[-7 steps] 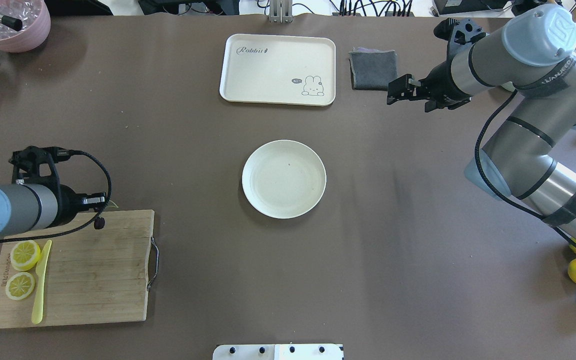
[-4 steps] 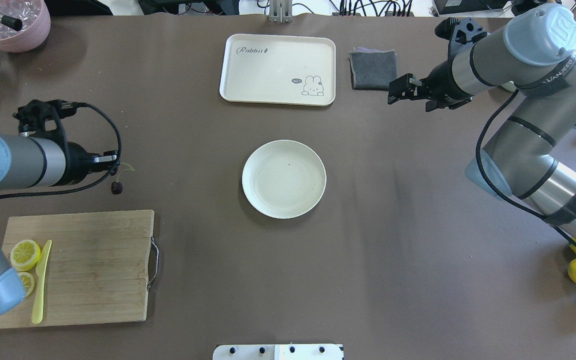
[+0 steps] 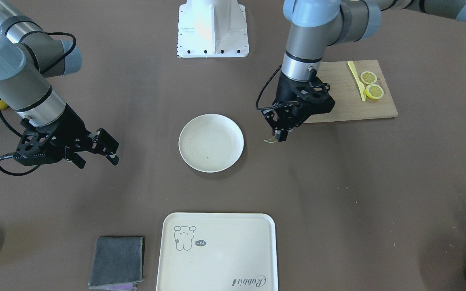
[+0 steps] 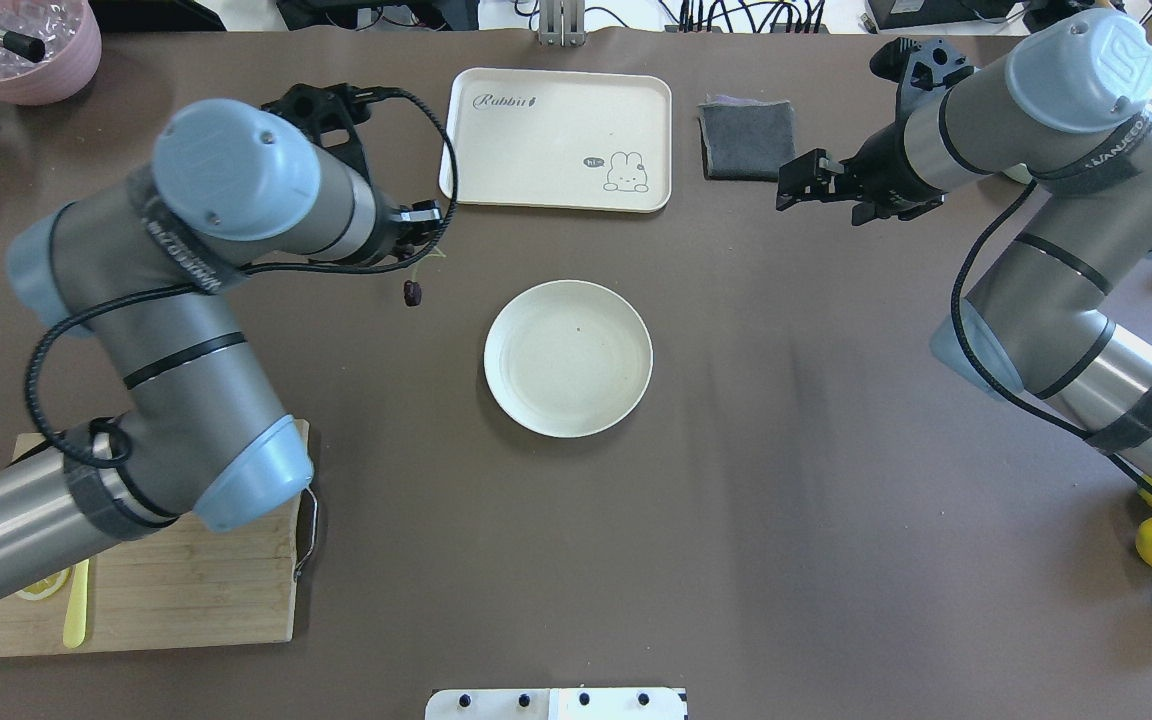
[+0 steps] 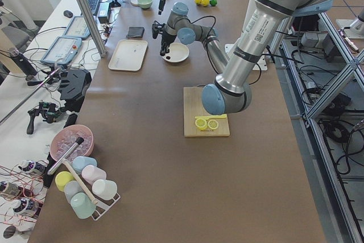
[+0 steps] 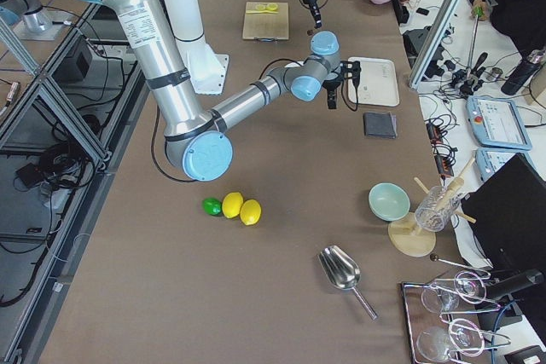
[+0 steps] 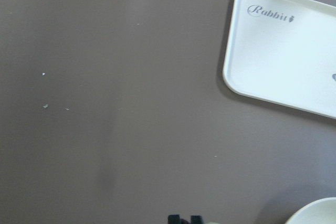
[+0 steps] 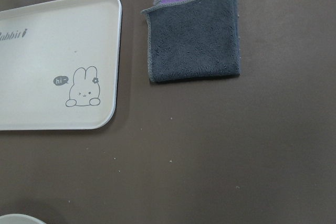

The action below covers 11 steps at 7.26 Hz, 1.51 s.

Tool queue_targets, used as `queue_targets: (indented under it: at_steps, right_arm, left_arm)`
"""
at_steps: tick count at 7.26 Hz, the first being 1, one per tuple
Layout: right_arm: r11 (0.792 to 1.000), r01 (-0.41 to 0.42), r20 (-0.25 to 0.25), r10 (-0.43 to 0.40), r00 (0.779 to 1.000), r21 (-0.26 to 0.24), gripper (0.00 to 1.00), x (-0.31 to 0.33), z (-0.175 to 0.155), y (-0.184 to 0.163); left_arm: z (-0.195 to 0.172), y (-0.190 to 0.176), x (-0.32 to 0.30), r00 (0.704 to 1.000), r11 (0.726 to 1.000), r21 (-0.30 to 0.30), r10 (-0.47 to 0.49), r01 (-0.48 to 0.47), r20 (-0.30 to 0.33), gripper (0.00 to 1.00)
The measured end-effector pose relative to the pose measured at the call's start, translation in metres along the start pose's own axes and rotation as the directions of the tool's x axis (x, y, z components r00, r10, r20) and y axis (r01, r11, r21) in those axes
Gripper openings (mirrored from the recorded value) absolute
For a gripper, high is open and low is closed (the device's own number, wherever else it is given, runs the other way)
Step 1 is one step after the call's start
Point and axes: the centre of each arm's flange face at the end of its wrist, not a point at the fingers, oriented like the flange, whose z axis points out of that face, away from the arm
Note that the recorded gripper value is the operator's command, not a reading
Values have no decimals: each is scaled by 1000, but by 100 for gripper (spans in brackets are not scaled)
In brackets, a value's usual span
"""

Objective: Place red cherry on plate
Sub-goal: 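Carry the cherries over the white plate and open the left gripper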

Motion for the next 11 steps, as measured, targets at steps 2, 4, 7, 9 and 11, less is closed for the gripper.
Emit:
queue_targets:
  at_steps: [2,4,7,9,11]
  right_arm:
    - [1000,3,3,-3,1000,1,100,-1,0,0]
    - [1000,4,7,-4,1000,4,100,-2,-1,0]
    - [1000,-1,8,1,1000,3,100,-3,-1,1]
    - [1000,-5,11,5,1000,3,100,-4,-1,2]
    - [1000,-3,15,3,1000,-6,100,-4,-5,-1]
  left_arm:
    - [15,37,62,1000,1000,-10,-10,10,-16,0]
    - [51,90,106,999,1000,9,-22,22,-29,0]
    - [101,119,110,1000,999,34,-23,23,-14,88]
    - [115,125,92,1000,999,35,-9,9,10,98]
    - [86,112,71,999,999,50,-2,4,-34,98]
